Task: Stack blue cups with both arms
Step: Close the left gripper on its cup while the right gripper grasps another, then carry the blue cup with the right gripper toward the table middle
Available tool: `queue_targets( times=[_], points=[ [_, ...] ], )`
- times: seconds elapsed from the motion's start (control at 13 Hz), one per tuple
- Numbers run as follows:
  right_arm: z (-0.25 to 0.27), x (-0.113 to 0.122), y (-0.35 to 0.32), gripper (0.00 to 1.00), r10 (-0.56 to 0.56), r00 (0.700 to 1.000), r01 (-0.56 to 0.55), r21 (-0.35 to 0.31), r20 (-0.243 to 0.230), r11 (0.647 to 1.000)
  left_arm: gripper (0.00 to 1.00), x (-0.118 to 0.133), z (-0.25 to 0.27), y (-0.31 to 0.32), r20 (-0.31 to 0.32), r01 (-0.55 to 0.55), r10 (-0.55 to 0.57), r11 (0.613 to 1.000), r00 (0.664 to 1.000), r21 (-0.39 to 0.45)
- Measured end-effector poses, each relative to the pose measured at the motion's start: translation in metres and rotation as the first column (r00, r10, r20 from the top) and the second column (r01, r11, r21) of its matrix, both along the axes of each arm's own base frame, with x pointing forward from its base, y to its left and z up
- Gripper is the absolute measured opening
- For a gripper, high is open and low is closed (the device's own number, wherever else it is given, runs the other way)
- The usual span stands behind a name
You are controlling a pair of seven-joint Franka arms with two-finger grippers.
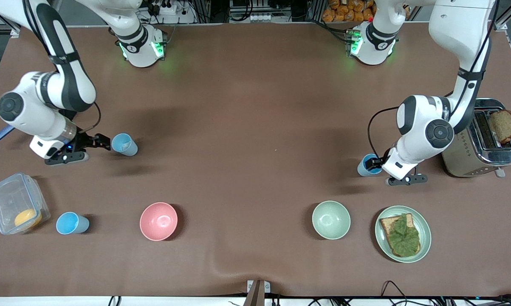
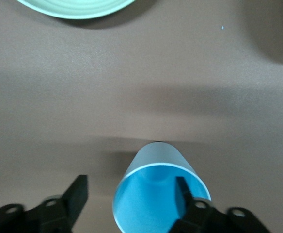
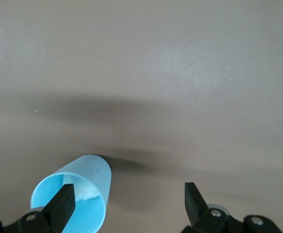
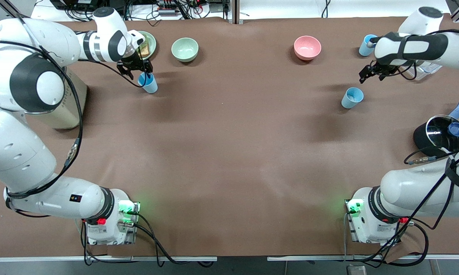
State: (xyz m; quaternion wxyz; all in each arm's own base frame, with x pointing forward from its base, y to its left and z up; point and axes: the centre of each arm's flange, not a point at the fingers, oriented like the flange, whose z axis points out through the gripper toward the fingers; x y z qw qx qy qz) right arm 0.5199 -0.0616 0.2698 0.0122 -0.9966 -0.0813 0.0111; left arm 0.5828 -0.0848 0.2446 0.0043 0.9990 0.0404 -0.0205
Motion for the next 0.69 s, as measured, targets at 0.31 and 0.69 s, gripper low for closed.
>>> queue_targets(
  times=[0.31, 0.69],
  points=[
    [-0.023, -0.017, 0.003, 1.0, 0.001, 0.999, -0.001, 0.004, -0.034, 1.0, 0.3, -0.001, -0.007, 0.001, -0.011, -0.008, 0.008, 1.0, 1.0, 0.002],
    [-0.022, -0.022, 0.004, 1.0, 0.004, 0.998, -0.003, 0.007, -0.056, 1.0, 0.03, 0.006, 0.004, 0.0, 0.015, -0.016, 0.016, 1.0, 1.0, -0.005]
  ],
)
